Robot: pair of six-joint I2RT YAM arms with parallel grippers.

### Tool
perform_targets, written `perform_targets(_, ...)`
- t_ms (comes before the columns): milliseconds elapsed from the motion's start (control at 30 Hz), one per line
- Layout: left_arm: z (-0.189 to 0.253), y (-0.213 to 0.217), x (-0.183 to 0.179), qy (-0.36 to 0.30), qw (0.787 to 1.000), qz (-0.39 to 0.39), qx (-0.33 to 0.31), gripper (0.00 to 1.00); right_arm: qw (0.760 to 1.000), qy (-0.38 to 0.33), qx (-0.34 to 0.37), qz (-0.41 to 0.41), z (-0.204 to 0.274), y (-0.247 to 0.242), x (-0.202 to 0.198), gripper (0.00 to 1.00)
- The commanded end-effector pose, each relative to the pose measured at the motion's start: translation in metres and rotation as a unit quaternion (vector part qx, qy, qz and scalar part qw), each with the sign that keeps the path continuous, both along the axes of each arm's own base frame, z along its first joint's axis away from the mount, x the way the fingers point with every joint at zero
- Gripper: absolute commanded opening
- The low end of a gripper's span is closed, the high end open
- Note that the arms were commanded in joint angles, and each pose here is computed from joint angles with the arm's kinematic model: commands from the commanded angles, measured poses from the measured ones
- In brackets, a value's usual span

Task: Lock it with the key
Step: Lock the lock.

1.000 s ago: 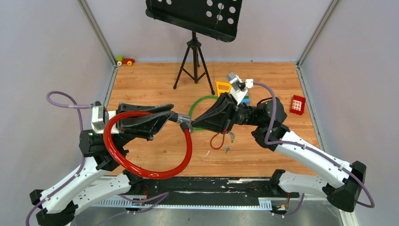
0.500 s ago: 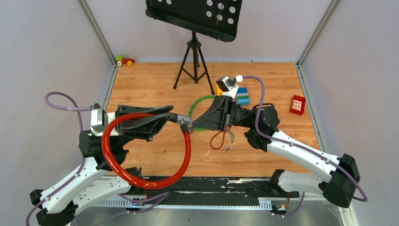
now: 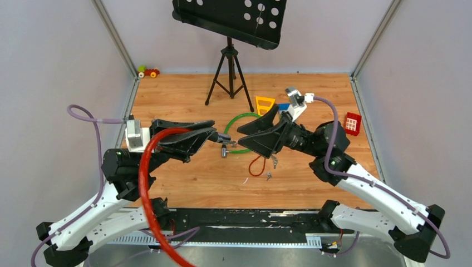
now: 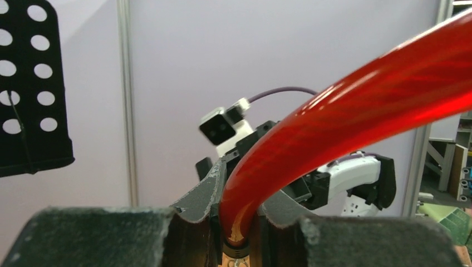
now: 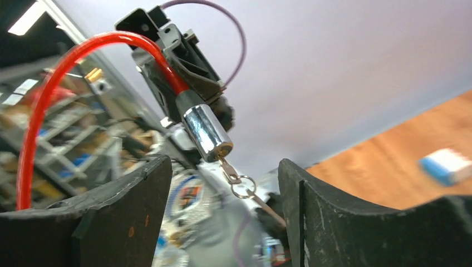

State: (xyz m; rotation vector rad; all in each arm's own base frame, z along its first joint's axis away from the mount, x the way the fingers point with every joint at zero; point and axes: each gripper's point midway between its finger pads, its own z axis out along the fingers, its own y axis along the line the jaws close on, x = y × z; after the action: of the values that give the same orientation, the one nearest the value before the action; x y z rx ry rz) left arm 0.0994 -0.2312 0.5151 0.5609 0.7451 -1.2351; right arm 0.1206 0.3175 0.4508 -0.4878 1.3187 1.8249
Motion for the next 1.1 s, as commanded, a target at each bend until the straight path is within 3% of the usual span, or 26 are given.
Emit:
perform_targets(0,0.017,0.013,0.010,0.020,0.999,0.034,-0.033,0.00,0.977,-0.126,-0.075,-0.157,-0.013,-0.023,0.033,0.71)
perform_targets(200,0.006,0.010,0.026,0.054,0.997,0.059,-0.018,0.00,0.936,-0.184,-0.137,-0.267,-0.038,-0.049,0.062,0.71)
perform_targets(400,-0.011,0.001,0.043,0.057,0.991,0.104,0.055,0.00,0.904,-0.256,-0.169,-0.298,-0.039,-0.066,0.062,0.69)
perform_targets(567,-0.036,-0.003,0.062,0.064,0.979,0.151,0.119,0.00,0.930,-0.297,-0.129,-0.171,-0.019,-0.049,0.013,0.63)
perform_targets(700,-0.049,-0.005,0.074,0.063,0.971,0.180,0.145,0.00,0.939,-0.337,-0.061,-0.032,-0.010,-0.038,-0.042,0.68)
perform_targets(833,-0.049,-0.007,0.077,0.052,0.970,0.184,0.150,0.00,0.927,-0.376,-0.013,-0.007,-0.006,-0.037,-0.063,0.73)
perform_targets(1067,-0.047,-0.009,0.074,0.035,0.970,0.181,0.161,0.00,0.918,-0.394,-0.042,0.034,-0.015,-0.021,-0.067,0.72)
